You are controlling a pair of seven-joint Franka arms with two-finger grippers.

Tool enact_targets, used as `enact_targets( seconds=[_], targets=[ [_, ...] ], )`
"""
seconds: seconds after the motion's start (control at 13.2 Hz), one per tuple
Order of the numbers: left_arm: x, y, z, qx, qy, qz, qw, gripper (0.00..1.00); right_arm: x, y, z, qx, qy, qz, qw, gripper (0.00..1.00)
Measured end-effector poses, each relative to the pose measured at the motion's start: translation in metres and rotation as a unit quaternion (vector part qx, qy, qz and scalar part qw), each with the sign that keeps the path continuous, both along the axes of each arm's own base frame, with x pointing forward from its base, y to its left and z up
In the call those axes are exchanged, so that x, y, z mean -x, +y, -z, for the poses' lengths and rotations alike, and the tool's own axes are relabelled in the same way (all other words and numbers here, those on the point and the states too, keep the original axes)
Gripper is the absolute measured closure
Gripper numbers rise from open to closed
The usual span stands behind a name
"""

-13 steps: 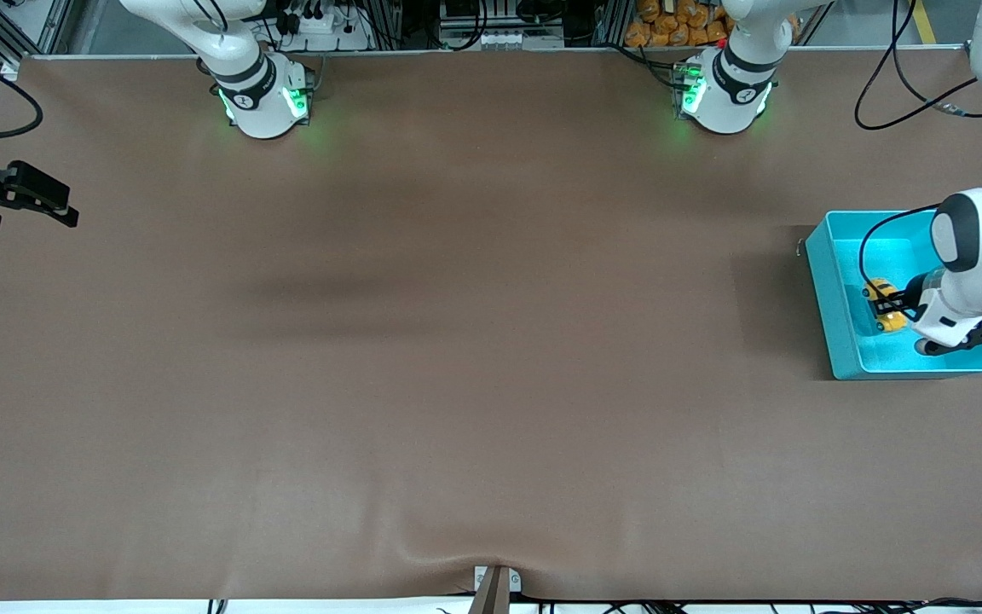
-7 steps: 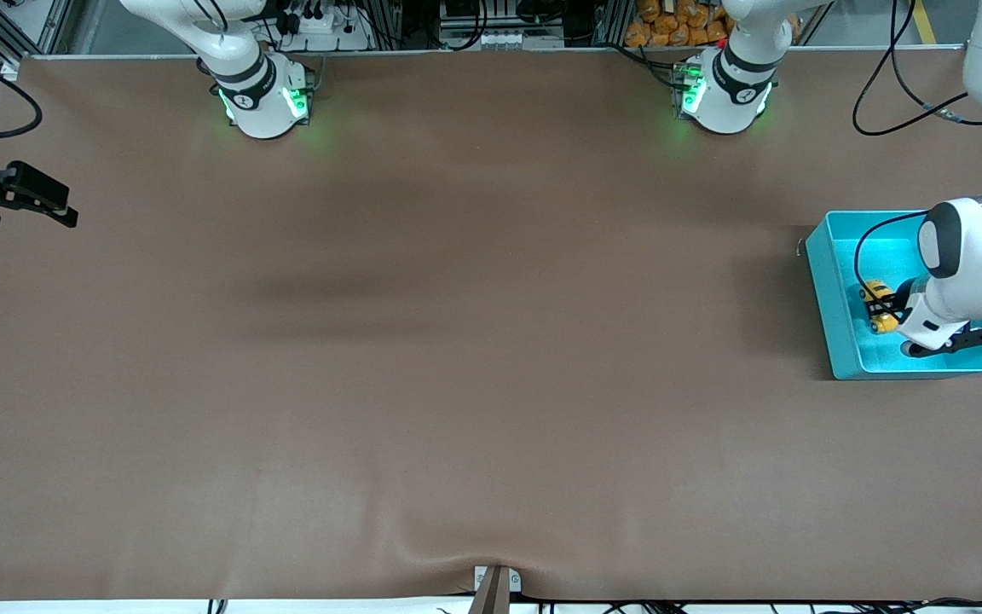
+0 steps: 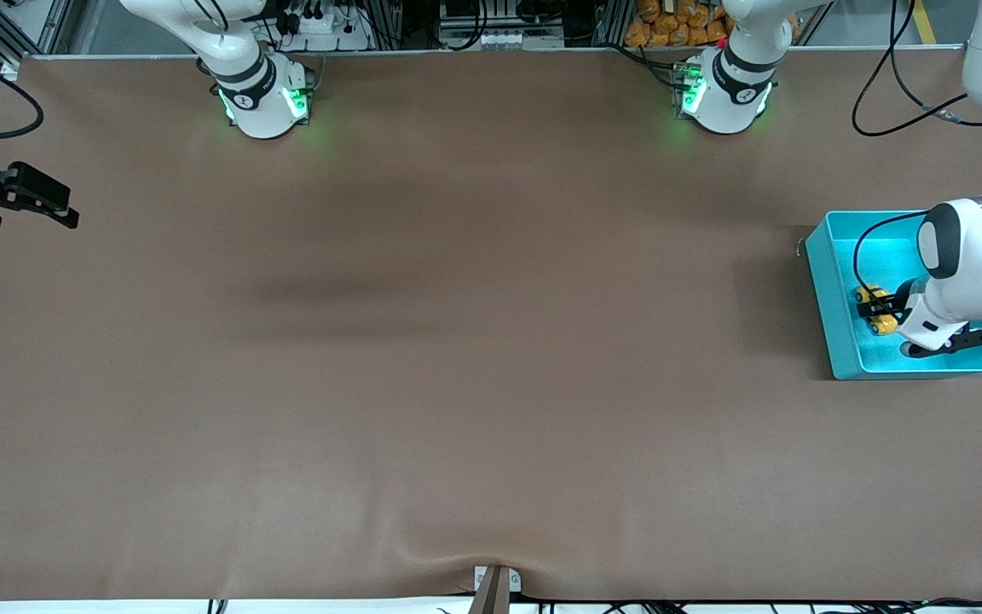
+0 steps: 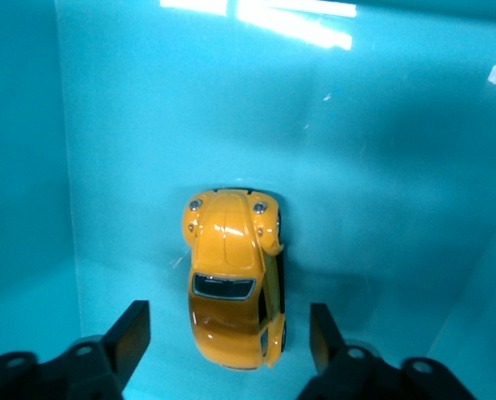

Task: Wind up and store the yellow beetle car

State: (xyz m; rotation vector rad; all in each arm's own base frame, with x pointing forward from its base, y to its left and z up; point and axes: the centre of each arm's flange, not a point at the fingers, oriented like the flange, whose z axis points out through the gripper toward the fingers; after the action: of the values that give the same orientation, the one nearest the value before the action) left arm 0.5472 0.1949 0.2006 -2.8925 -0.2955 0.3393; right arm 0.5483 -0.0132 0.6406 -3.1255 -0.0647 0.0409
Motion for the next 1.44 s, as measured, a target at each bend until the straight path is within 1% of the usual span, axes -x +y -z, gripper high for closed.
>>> enact_targets(
  seconds=[0.08, 0.23, 0.38, 0.53, 0.68, 0.83, 0.98, 1.21, 1.44],
  targets=[
    [-0.002, 0.0, -0.002, -0.001, -0.003, 0.0, 1.0, 0.0, 0.0, 0.0, 0.0, 0.0, 0.0, 0.0, 1.0, 0.0],
    [-0.01, 0.001, -0.016, -0.005, -0.019, 0.001, 1.0, 0.0, 0.0, 0.0, 0.0, 0.0, 0.0, 0.0, 1.0, 0.0],
    [-0.02, -0.003, -0.052, -0.013, -0.043, 0.006, 0.999, 0.0, 0.0, 0.0, 0.0, 0.0, 0.0, 0.0, 1.0, 0.0],
    [-0.025, -0.021, -0.109, -0.023, -0.044, 0.012, 0.999, 0.0, 0.0, 0.0, 0.001, 0.0, 0.001, 0.0, 1.0, 0.0],
    [-0.03, -0.056, -0.184, -0.023, -0.035, 0.014, 0.999, 0.0, 0.0, 0.0, 0.001, 0.0, 0.001, 0.0, 1.0, 0.0],
    [-0.036, -0.102, -0.264, 0.005, -0.034, 0.013, 0.999, 0.0, 0.0, 0.0, 0.001, 0.0, 0.001, 0.0, 1.0, 0.0],
    [-0.041, -0.138, -0.325, 0.032, -0.056, 0.023, 0.998, 0.0, 0.0, 0.0, 0.001, 0.0, 0.001, 0.0, 1.0, 0.0],
    [-0.038, -0.181, -0.374, 0.055, -0.094, 0.05, 0.993, 0.0, 0.0, 0.0, 0.001, 0.0, 0.001, 0.0, 1.0, 0.0],
    [-0.024, -0.224, -0.404, 0.084, -0.115, 0.076, 0.987, 0.0, 0.0, 0.0, 0.001, 0.0, 0.001, 0.0, 1.0, 0.0]
  ],
)
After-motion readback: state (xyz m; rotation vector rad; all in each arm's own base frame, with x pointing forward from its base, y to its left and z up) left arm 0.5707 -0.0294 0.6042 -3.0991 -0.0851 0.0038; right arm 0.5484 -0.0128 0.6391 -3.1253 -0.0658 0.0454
